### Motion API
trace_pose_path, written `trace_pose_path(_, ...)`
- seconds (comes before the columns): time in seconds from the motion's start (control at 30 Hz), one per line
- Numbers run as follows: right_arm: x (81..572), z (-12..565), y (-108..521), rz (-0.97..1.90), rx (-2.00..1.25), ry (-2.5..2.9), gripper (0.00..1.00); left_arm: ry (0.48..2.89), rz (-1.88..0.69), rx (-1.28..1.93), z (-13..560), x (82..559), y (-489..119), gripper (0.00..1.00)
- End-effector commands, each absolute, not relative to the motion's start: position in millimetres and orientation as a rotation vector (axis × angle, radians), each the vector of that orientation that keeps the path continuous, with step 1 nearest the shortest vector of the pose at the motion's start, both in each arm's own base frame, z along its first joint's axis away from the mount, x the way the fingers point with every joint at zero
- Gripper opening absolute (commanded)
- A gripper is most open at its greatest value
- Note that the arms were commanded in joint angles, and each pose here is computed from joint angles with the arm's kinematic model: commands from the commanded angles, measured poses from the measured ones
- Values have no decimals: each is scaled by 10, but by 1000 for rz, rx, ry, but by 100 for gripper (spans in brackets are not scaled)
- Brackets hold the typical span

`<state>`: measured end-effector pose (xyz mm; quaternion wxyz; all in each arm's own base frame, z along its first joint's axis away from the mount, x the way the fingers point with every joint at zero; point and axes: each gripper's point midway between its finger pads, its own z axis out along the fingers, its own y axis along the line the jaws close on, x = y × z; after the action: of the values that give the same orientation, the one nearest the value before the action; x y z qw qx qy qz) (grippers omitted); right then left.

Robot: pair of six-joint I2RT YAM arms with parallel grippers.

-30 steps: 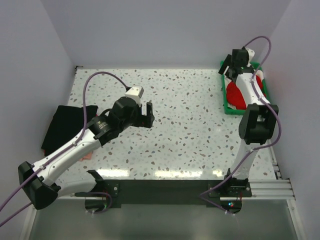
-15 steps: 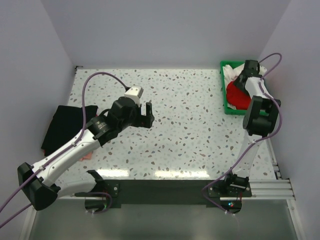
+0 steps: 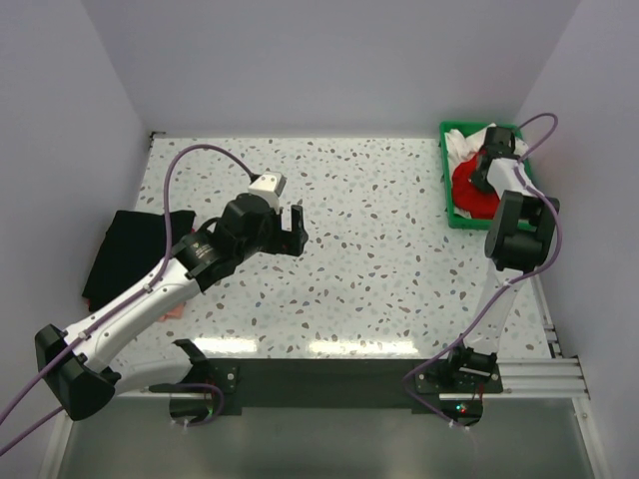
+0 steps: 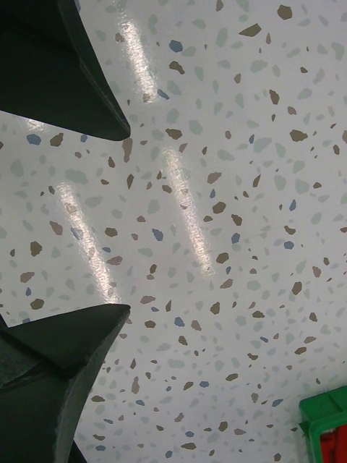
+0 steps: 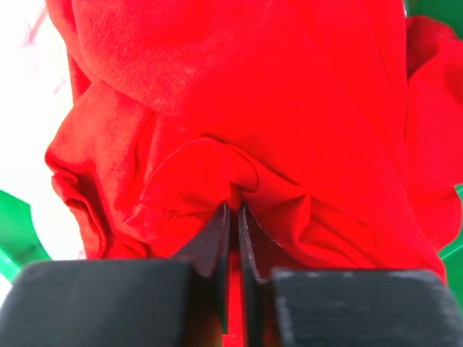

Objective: Fold and stack the t-shirts
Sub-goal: Grab the tshirt from the pile

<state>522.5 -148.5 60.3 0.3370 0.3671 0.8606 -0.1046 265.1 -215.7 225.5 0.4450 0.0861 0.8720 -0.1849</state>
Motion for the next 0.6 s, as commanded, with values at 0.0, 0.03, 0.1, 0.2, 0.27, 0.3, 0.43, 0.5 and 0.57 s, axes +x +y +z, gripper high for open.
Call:
trace_pose_path(0.0, 5275, 916, -1426, -219, 930, 2206, 0, 2106, -485, 213, 2378, 2684, -2160, 100)
trace_pose_path(0.03, 5277, 1049, -1419, -208, 922, 2185, 0, 2105, -483, 212, 2380, 2689, -2160, 100)
trace_pose_path(0.1, 5284, 1214, -1390, -184, 911, 2160, 0, 2105, -482, 211, 2382, 2687, -2155, 100)
trace_pose_path(0.2, 5281, 1795, -1357, -130, 877, 2058, 0, 2102, -484, 208, 2394, 2693, -2161, 100)
trace_pose_path(0.27, 5262, 2032, -1309, -102, 856, 2022, 0, 2102, -484, 206, 2396, 2697, -2162, 100)
trace_pose_path(0.3, 5258, 2159, -1278, -73, 842, 2003, 0, 2099, -484, 204, 2408, 2698, -2160, 100)
trace_pose_path(0.43, 5174, 2785, -1134, 15, 775, 1903, 0, 2091, -479, 186, 2450, 2709, -2137, 100)
trace_pose_path(0.5, 5100, 3150, -1039, 59, 734, 1842, 0, 2093, -481, 179, 2453, 2711, -2137, 100)
trace_pose_path(0.57, 5079, 3382, -868, 132, 677, 1812, 0, 2088, -482, 164, 2481, 2715, -2124, 100)
